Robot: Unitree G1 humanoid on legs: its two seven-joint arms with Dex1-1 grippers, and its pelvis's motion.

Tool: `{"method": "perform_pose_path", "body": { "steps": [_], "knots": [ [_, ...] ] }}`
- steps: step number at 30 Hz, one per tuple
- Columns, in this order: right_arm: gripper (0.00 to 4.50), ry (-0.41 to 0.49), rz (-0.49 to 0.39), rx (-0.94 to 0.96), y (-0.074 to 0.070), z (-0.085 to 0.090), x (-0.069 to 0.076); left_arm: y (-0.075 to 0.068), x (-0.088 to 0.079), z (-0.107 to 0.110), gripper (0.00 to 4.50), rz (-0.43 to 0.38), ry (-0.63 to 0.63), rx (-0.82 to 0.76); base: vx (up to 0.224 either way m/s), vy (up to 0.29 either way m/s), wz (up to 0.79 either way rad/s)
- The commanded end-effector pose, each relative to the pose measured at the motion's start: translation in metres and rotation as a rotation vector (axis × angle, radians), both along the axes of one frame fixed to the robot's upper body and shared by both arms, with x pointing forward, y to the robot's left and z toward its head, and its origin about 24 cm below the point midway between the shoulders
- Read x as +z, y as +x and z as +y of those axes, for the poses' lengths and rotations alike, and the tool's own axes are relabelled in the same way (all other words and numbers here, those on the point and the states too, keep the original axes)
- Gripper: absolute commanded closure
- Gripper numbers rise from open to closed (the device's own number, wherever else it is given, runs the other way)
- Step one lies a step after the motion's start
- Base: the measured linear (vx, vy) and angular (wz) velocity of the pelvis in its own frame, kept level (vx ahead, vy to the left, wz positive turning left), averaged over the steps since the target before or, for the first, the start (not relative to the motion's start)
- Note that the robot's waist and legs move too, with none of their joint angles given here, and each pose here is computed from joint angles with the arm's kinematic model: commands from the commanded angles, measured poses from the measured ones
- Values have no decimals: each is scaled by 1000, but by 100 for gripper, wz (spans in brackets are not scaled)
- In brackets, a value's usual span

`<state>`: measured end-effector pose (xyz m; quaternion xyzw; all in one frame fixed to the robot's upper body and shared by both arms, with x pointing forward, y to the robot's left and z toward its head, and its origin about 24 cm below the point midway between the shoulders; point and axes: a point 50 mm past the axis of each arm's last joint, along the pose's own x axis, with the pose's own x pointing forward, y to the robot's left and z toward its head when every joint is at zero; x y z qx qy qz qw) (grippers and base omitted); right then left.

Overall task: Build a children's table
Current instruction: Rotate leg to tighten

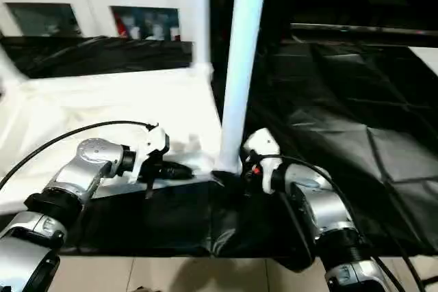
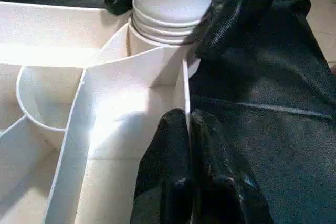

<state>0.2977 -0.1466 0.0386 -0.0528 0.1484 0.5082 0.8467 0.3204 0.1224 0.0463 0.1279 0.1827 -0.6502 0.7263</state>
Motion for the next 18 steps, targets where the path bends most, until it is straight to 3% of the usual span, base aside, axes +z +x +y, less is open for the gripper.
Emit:
{"method": "perform_pose_path", "body": {
  "steps": [1, 8, 15, 18],
  "knots": [
    [96, -8, 21, 49, -2, 2, 0, -5, -1, -9, 450, 13, -57, -36, 0, 0, 0],
    [164, -8, 25, 57, -1, -1, 2, -7, 1, -6, 450, 20, -59, -39, 0, 0, 0],
    [178, -7, 39, 30, -3, -2, -3, -5, 0, -3, 450, 6, -47, 1, 0, 0, 0],
    [178, -21, 44, -238, 7, 5, -21, 7, -6, -6, 450, -53, 19, 154, 0, 0, 0]
  ]
}}
